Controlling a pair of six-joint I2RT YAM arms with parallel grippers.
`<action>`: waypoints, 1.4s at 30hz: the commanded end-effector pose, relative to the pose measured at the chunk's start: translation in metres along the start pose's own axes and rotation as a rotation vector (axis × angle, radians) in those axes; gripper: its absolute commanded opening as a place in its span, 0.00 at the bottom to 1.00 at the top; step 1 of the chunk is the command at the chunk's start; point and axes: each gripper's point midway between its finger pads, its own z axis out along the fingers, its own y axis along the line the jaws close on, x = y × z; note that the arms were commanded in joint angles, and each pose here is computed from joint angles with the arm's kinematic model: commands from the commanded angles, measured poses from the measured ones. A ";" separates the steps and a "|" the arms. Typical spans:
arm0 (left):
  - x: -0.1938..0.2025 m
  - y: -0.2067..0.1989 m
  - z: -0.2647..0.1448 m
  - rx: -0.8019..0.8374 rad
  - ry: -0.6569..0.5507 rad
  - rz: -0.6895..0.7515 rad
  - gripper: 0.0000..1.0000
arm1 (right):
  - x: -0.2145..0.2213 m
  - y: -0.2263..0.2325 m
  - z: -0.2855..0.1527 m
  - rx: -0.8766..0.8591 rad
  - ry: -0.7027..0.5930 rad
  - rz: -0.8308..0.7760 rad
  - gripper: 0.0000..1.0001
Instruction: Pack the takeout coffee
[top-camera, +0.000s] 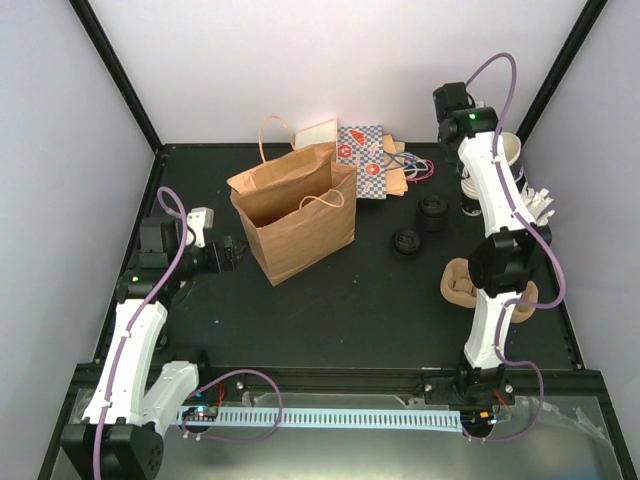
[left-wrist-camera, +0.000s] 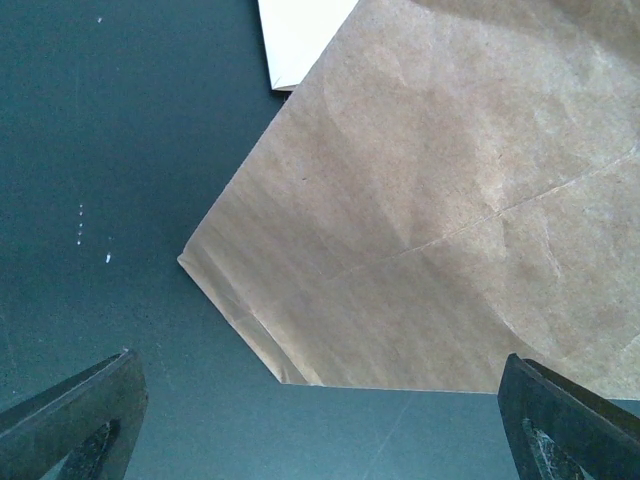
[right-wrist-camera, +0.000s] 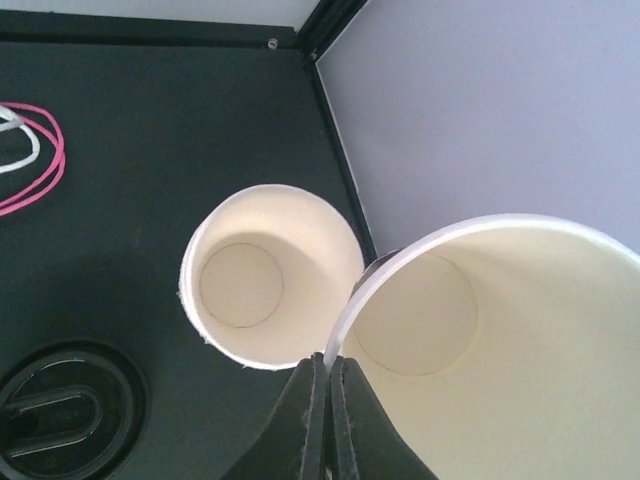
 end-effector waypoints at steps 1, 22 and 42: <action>-0.002 -0.002 -0.003 -0.001 -0.015 0.024 0.99 | -0.005 0.000 -0.001 -0.022 -0.006 0.013 0.01; -0.003 -0.003 -0.003 0.002 -0.016 0.025 0.99 | -0.005 -0.028 -0.028 0.004 -0.044 0.031 0.01; -0.003 -0.005 -0.003 0.012 -0.018 0.030 0.99 | 0.047 0.045 -0.161 -0.419 -0.112 -0.132 0.01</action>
